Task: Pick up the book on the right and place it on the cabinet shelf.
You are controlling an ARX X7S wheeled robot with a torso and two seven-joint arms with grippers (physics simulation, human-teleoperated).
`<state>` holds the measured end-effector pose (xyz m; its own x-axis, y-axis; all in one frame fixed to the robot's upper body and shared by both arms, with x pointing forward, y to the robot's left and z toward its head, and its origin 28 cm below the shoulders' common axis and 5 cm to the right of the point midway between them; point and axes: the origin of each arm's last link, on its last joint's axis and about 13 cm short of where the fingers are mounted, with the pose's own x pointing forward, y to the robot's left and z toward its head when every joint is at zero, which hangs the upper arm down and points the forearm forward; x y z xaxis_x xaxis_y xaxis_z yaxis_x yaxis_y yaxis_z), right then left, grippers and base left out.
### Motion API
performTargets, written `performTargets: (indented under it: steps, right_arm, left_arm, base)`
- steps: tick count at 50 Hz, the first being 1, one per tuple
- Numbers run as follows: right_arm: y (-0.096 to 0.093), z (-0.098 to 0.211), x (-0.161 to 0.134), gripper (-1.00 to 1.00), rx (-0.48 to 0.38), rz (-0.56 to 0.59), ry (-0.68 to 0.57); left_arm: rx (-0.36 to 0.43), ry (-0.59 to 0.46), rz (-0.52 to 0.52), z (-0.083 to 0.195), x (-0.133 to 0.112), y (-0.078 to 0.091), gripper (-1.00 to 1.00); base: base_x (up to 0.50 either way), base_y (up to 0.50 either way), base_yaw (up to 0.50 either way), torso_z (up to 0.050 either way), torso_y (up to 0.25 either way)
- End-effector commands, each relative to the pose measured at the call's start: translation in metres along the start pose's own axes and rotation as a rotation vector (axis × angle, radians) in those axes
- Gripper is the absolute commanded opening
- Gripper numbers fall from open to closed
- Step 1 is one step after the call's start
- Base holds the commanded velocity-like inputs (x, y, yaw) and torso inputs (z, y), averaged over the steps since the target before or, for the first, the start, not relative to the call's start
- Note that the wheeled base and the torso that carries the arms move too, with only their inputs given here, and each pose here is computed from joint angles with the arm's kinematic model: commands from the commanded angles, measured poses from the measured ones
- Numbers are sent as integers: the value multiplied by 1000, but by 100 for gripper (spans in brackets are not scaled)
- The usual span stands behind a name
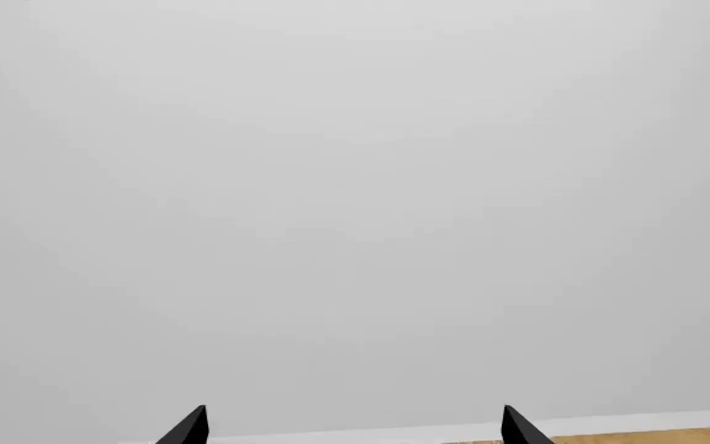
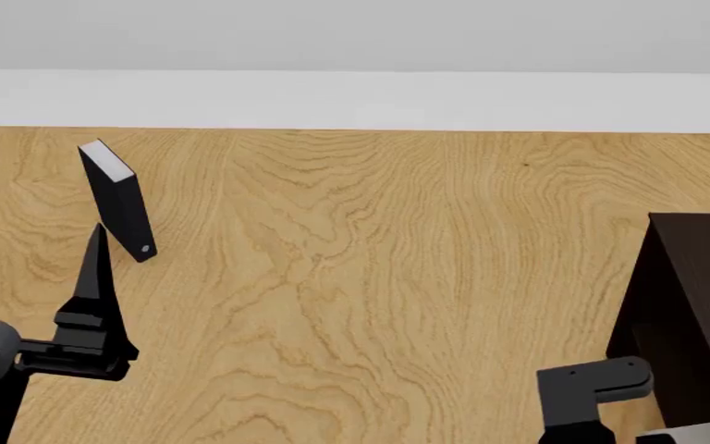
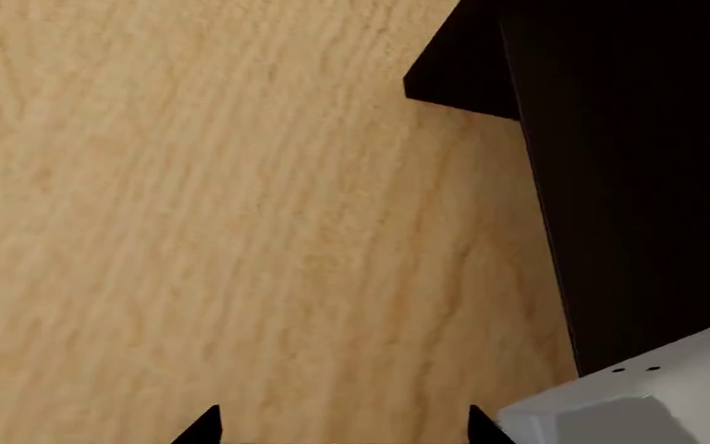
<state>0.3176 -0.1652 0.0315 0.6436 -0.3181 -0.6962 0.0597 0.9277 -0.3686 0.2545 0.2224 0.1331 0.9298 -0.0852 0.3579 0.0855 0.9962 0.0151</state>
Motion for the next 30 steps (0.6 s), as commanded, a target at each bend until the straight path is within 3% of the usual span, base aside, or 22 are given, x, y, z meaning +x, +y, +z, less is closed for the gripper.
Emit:
performTargets:
  steps: [1,19,30]
  right_arm:
    - [-8,-3,5,100,15,-28,9]
    - [-39,-5,-2,100,45,-169,2]
    - [-56,-5,14,100,16,-244,-21]
  left_arm:
    - [6,0,-1,-1,0,0,100]
    - [17,10,-3,-6,1,-1,100]
    - [30,12,-8,-9,1,-2,100]
  base:
    - [0,-3,0,0,0]
    - [3,-3,-3,0,0]
    - [8,-3,-2,0,0]
